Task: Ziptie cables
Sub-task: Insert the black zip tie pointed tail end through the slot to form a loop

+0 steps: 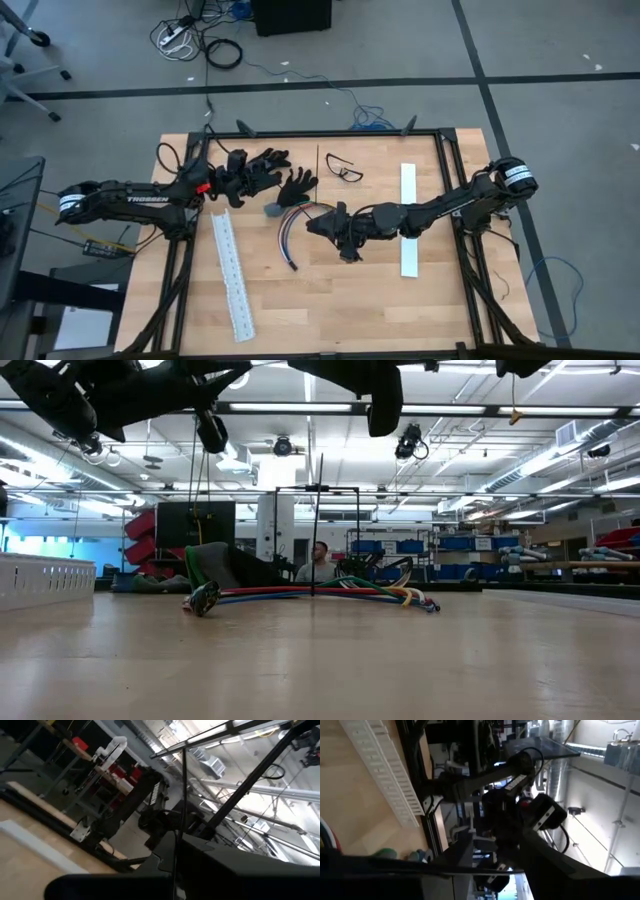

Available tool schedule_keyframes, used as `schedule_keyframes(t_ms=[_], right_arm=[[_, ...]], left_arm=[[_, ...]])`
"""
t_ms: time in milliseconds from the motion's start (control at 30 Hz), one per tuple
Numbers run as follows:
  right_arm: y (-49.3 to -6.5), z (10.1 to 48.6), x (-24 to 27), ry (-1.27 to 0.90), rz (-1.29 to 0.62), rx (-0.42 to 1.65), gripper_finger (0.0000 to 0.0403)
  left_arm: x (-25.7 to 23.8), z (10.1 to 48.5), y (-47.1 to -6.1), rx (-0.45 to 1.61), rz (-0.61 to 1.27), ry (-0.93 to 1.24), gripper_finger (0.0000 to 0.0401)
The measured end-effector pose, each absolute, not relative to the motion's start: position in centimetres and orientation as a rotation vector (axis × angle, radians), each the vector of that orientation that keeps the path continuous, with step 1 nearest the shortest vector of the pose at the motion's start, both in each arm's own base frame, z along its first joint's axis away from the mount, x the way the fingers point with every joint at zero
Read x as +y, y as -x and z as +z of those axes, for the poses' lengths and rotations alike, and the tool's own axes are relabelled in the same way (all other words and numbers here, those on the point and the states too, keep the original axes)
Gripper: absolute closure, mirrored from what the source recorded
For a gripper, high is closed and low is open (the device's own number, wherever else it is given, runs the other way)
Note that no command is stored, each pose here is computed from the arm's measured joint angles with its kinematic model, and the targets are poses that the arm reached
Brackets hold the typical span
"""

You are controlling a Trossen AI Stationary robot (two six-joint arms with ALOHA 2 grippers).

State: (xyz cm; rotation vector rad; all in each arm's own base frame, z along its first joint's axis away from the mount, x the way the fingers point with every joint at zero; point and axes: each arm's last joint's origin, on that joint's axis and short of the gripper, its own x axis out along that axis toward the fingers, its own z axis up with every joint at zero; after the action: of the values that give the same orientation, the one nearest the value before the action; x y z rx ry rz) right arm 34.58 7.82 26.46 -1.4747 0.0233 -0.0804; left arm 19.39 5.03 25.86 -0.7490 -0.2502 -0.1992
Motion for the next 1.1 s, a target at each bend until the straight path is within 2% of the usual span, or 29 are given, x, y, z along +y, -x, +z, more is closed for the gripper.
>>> schedule_keyframes(t_ms=[200,567,867,1100], right_arm=[[-34.6,26.4,7.8,1.466,-0.075,0.019,0.0253],[-34.8,26.4,7.1,1.395,-0.058,0.002,0.0309],[-34.8,26.4,7.0,1.363,-0.060,0.003,0.0312],[-34.8,26.3,7.1,1.352,-0.053,0.014,0.0312]], left_arm=[[5.1,25.4,-19.5,-0.212,-0.181,0.736,0.0401],[5.2,24.7,-20.0,-0.180,-0.164,0.697,0.0401],[5.6,25.5,-22.0,-0.115,-0.238,0.649,0.0401],[5.8,25.5,-22.9,-0.023,-0.208,0.566,0.0401]])
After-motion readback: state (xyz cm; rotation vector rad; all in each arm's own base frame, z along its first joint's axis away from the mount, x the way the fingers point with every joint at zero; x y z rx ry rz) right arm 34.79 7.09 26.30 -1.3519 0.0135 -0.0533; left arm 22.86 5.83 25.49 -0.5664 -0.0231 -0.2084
